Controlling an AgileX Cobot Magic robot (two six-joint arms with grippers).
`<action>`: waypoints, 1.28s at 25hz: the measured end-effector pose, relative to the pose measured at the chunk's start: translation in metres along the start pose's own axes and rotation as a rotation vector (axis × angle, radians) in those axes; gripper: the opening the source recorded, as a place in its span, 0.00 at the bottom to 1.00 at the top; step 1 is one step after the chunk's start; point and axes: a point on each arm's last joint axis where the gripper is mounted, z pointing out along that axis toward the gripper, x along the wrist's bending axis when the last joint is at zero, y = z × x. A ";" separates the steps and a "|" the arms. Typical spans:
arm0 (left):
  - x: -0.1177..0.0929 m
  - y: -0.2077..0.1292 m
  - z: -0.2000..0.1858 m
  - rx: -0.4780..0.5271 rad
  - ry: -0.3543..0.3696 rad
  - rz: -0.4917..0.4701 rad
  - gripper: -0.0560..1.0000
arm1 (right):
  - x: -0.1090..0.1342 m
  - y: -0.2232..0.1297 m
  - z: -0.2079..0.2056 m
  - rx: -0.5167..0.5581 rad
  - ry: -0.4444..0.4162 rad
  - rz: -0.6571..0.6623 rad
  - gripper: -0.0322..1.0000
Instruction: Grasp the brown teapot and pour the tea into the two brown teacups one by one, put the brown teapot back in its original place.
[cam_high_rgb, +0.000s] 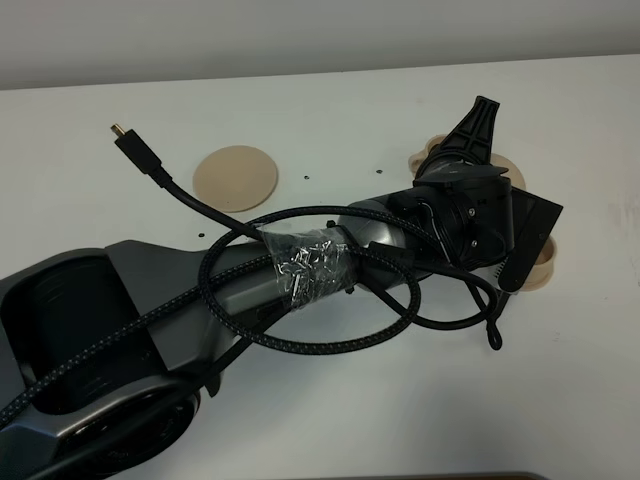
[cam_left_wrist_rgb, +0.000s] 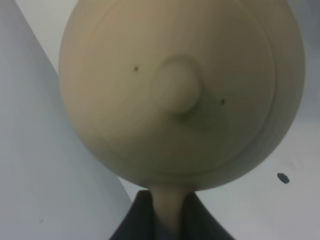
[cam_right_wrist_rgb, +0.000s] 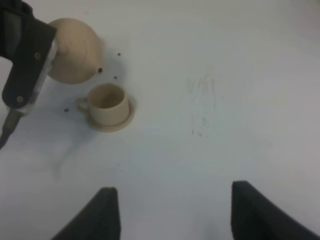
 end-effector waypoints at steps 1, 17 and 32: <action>0.000 0.000 0.000 0.000 0.000 0.001 0.18 | 0.000 0.000 0.000 0.000 0.000 0.000 0.49; 0.002 0.001 0.000 -0.007 0.018 0.091 0.18 | 0.000 0.000 0.000 0.000 0.000 0.000 0.49; -0.005 0.009 0.017 0.006 0.089 0.108 0.18 | 0.000 0.000 0.000 0.000 0.000 0.000 0.49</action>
